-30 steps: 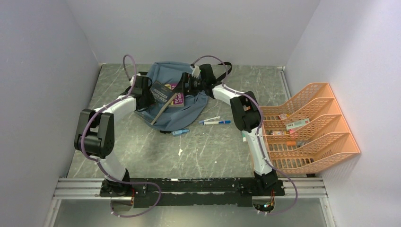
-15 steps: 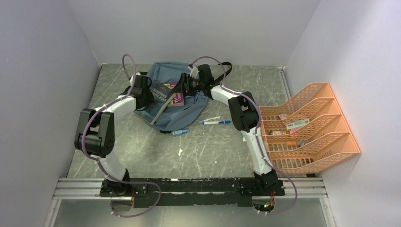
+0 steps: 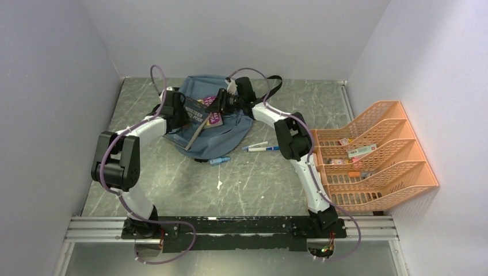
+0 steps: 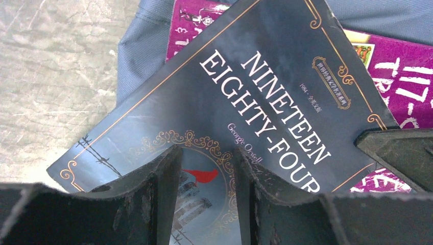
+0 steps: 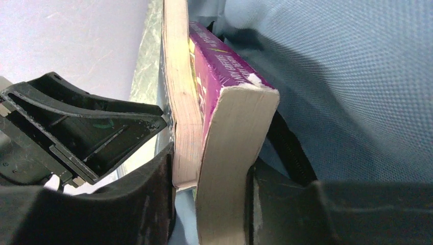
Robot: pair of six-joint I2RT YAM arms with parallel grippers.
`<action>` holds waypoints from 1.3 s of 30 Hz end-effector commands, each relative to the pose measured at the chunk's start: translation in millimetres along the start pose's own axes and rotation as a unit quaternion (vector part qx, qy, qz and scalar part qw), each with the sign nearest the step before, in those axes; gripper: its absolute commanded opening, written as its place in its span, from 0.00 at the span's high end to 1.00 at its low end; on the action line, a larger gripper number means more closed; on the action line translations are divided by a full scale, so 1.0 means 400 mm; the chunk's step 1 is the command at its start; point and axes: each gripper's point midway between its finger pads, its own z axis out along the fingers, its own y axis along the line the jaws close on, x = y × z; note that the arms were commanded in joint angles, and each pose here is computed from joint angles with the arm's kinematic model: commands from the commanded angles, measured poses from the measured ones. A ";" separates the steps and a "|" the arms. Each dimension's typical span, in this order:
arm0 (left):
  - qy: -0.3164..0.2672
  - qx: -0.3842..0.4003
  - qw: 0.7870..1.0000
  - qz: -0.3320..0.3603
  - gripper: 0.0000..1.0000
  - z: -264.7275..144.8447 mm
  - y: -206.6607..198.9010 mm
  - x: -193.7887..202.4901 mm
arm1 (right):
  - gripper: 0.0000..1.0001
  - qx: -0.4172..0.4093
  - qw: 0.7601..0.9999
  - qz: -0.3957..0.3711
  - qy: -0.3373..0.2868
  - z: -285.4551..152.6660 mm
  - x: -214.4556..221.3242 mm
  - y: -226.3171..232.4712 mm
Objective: Pack the student bag
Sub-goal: Pick up the student bag at the center of the board, then place the book at the center of the board.
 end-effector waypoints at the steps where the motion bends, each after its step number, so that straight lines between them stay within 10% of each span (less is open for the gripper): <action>1: 0.098 0.032 0.995 0.014 0.53 0.019 -0.024 0.156 | 0.68 -0.066 0.995 -0.029 0.068 0.053 0.123 0.161; 13: 0.015 0.094 0.995 0.012 0.29 -0.150 -0.104 -0.060 | 1.00 -0.054 0.998 -0.030 -0.033 -0.137 -0.033 0.192; 27: 0.010 0.103 0.994 0.020 0.24 -0.170 -0.097 -0.066 | 1.00 0.041 0.987 0.016 -0.155 -0.491 -0.207 0.025; 39: 0.040 0.130 0.990 0.047 0.25 -0.143 -0.125 -0.036 | 1.00 0.249 0.930 0.083 -0.257 -0.831 -0.255 -0.242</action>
